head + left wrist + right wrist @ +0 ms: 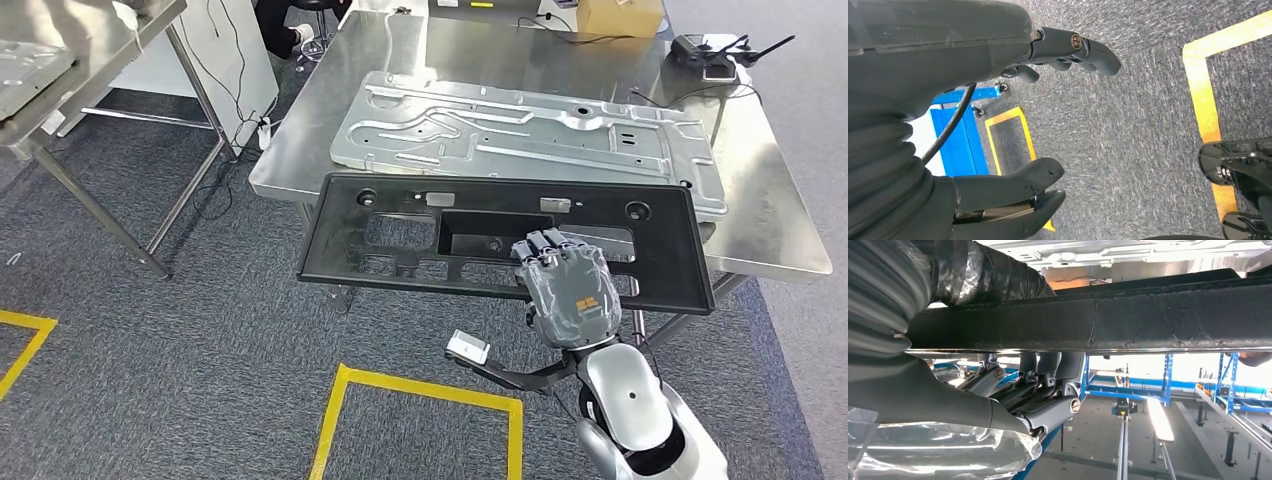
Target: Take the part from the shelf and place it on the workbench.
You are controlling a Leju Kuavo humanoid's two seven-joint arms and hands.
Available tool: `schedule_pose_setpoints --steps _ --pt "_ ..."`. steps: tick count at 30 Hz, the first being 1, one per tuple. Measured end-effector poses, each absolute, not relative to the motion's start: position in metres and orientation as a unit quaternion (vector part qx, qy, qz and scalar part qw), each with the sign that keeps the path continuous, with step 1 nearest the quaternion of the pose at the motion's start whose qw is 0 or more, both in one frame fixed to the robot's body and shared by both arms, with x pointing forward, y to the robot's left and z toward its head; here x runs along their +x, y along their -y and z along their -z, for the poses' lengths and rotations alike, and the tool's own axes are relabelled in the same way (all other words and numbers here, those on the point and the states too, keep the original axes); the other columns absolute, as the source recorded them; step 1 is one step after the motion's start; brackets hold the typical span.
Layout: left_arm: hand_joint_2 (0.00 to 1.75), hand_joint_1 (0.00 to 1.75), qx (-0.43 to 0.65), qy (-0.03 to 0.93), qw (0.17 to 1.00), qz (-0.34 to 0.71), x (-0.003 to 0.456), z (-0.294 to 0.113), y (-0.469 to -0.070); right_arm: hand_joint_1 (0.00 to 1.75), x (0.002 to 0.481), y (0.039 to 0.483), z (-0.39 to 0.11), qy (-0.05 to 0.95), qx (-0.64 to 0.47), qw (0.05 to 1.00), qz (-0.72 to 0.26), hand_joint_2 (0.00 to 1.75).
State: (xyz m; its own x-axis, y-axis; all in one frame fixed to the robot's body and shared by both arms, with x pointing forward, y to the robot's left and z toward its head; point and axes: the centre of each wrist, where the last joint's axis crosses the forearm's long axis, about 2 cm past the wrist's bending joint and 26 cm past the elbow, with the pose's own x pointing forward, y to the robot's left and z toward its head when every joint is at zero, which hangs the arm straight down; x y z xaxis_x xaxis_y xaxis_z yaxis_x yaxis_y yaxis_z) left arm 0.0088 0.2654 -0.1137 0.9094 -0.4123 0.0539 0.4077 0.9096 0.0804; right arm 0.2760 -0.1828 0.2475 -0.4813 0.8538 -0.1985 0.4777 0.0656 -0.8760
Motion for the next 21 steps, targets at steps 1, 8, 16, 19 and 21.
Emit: schedule_pose_setpoints --steps 1,8,16,19,21 --pt "1.75 0.0 0.033 0.035 0.977 0.21 0.009 0.114 -0.265 1.75 0.276 0.183 -0.247 0.704 -0.472 0.191 -0.494 1.75" --pt "1.75 0.0 0.03 0.035 0.977 0.21 0.008 0.114 -0.264 1.75 0.278 0.183 -0.247 0.702 -0.471 0.192 -0.498 1.75" --pt "1.75 0.0 0.025 0.04 0.979 0.196 0.011 0.114 -0.266 1.75 0.292 0.173 -0.253 0.696 -0.464 0.202 -0.509 1.75" --pt "1.75 0.0 0.023 0.041 0.98 0.191 0.012 0.114 -0.265 1.75 0.297 0.168 -0.258 0.699 -0.462 0.201 -0.508 1.75" --pt "1.75 0.0 0.023 0.041 0.98 0.191 0.012 0.114 -0.265 1.75 0.299 0.165 -0.261 0.701 -0.461 0.2 -0.506 1.75"
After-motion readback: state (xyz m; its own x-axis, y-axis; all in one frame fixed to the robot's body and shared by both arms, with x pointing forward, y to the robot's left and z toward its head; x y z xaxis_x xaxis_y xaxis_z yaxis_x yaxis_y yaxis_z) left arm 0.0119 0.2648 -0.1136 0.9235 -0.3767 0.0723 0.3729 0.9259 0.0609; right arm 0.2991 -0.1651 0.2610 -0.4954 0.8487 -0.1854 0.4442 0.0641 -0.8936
